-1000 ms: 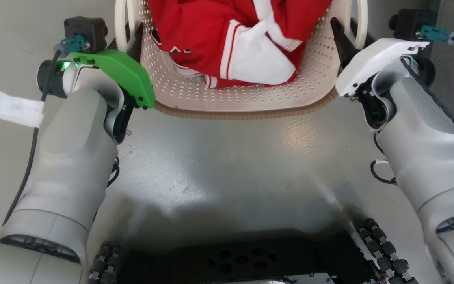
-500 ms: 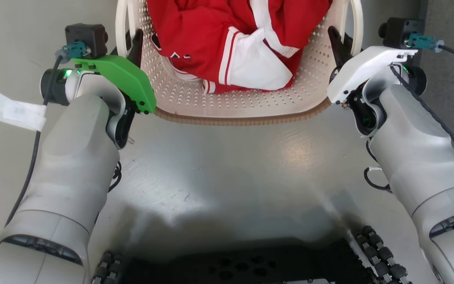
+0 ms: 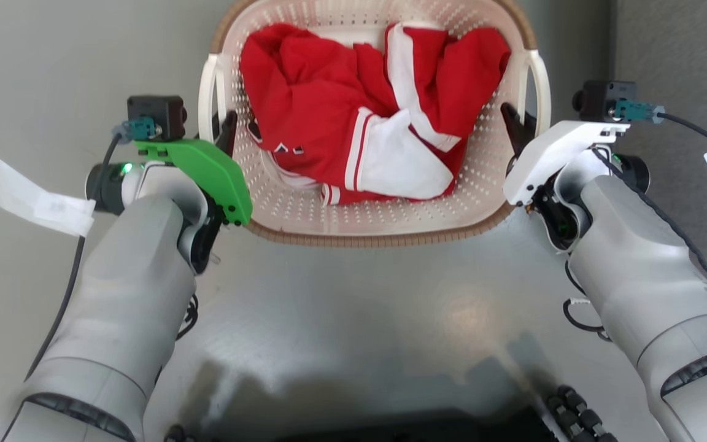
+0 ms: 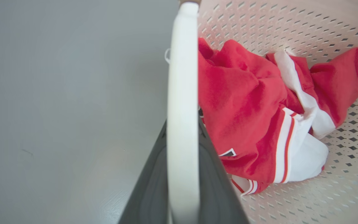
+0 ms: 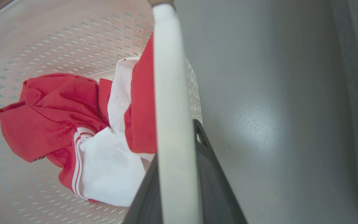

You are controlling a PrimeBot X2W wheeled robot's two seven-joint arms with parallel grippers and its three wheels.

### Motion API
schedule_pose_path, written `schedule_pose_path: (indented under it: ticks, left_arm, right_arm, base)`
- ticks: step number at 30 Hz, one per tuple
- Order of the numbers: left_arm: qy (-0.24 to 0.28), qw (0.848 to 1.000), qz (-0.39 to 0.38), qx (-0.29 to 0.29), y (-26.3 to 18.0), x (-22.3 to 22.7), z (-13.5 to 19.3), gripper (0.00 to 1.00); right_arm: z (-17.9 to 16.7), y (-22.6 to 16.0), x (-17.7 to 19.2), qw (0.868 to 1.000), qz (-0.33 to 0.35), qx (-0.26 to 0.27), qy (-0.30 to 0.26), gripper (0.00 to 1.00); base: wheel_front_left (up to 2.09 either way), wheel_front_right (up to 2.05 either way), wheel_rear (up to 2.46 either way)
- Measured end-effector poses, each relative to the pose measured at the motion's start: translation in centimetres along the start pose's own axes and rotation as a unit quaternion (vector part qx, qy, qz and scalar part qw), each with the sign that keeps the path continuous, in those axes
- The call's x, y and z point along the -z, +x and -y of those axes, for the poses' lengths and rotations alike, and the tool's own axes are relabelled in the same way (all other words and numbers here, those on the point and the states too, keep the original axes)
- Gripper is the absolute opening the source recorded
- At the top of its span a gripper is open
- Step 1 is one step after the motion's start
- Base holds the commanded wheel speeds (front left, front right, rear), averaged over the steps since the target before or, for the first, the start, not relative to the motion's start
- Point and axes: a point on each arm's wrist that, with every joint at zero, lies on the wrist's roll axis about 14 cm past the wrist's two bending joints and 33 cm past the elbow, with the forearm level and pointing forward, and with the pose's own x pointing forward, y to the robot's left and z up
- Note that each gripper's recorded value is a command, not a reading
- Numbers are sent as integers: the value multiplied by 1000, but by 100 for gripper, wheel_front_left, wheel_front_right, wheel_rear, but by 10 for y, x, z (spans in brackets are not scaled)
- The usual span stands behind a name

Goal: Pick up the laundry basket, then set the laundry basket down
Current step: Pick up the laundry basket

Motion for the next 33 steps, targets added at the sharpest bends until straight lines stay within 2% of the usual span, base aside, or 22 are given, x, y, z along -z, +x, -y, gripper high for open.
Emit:
schedule_pose_path:
  ticks: [13, 33]
  left_arm:
    - [-2, 1000, 7, 10, -42, -18, 29, 0]
    - [-1, 1000, -8, 19, -103, -10, 64, 0]
  right_arm:
    - [-17, -45, -20, 1000, 0, -6, -10, 0]
    - [-33, -112, -5, 1000, -23, -7, -14, 0]
  base:
    - [0, 0, 0]
    - [0, 0, 0]
